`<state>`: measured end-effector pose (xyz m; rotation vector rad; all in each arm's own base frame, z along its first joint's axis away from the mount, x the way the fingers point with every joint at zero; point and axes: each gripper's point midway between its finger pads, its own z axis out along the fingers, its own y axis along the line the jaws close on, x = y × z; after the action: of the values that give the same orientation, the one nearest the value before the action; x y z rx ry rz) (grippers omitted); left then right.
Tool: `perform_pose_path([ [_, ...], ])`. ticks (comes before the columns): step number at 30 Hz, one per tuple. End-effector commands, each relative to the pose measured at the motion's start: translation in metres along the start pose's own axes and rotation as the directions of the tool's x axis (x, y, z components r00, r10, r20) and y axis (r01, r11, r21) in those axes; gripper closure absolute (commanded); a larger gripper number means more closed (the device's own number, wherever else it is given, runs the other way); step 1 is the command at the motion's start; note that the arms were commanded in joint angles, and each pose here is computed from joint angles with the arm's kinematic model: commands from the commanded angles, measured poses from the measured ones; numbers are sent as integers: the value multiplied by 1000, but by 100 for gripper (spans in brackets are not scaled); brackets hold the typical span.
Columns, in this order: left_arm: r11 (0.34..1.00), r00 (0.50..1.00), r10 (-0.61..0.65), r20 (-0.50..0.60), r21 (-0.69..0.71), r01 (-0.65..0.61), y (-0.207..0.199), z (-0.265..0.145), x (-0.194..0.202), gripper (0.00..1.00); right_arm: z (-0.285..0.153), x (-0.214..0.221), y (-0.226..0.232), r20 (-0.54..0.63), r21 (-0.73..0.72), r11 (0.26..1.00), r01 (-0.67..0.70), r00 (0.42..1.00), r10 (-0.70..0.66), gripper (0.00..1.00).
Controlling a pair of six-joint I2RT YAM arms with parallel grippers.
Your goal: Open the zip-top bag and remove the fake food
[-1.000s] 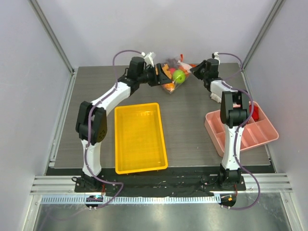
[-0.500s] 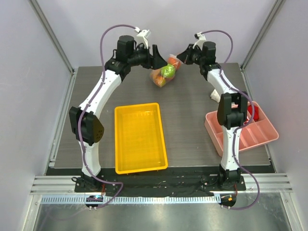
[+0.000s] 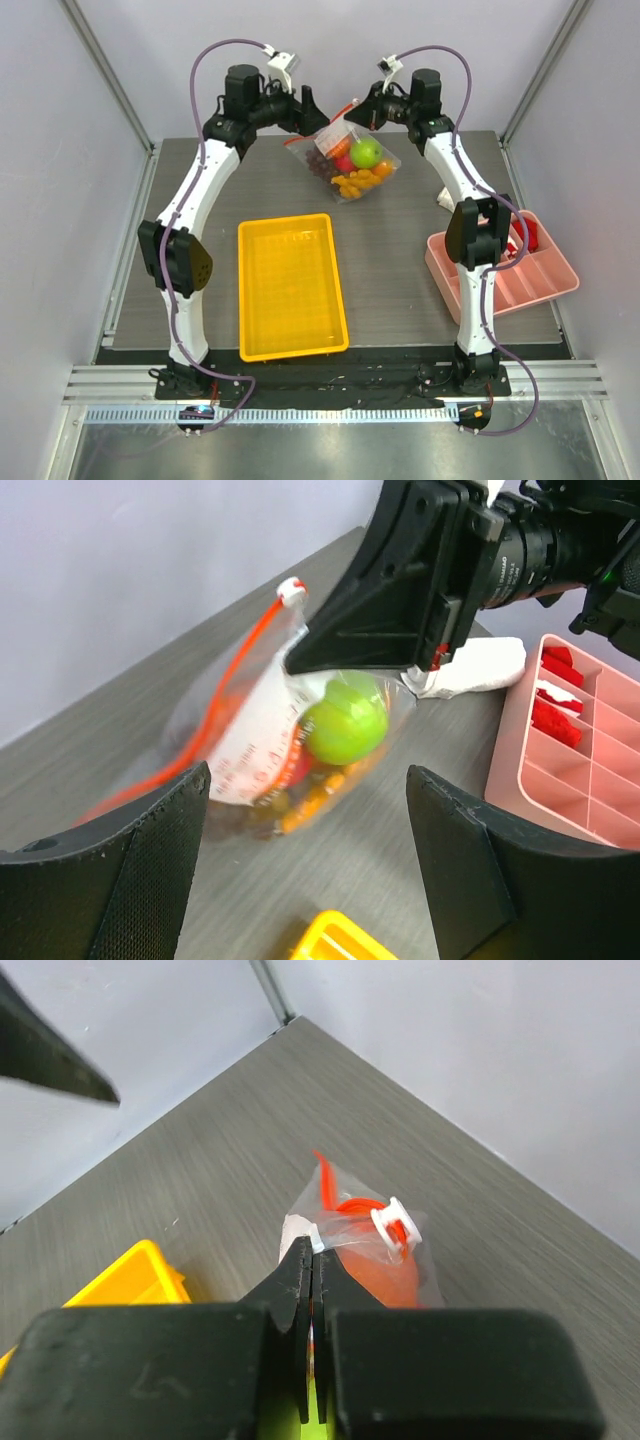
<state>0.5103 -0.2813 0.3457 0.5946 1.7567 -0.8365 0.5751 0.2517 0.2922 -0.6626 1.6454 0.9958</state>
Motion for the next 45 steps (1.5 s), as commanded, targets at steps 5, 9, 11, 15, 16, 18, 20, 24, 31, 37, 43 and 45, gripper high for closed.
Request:
perform_pose_path([
  [5,963,994,102,44,245,-110,7,4,2,21,-9,-42,61,73,-201,966,163,986,-151,99],
  [9,917,989,138,59,369,-150,6,21,22,20,-13,-32,73,50,-259,953,157,988,-150,98],
  [11,901,988,137,70,405,-153,6,26,28,19,-17,-34,78,53,-259,950,174,985,-166,99],
  [15,856,982,117,148,487,-175,-1,36,24,14,-22,-27,89,35,-314,935,164,986,-161,99],
  [16,853,989,77,130,505,-133,0,41,30,14,-24,-26,92,33,-330,930,164,986,-162,99],
  [18,840,990,58,130,530,-119,-3,43,31,14,-25,-22,93,29,-340,926,164,986,-165,99],
  [20,835,991,54,126,538,-114,-3,48,37,16,-26,-20,94,25,-347,924,163,986,-165,99],
  [24,839,988,70,135,528,-131,-2,47,40,30,-28,-15,97,7,-358,922,149,988,-157,99],
  [31,795,994,19,107,602,-80,-11,32,36,57,-34,-7,102,-15,-365,922,129,989,-144,99],
  [37,779,991,-48,123,626,-40,-15,31,25,63,-36,-2,103,-20,-365,918,152,985,-171,99],
  [43,750,994,-55,90,661,-18,-27,36,35,60,-37,-4,106,-19,-364,918,159,984,-178,99],
  [45,749,994,-62,85,662,-10,-28,38,36,58,-37,-7,108,-16,-368,916,163,983,-181,99],
])
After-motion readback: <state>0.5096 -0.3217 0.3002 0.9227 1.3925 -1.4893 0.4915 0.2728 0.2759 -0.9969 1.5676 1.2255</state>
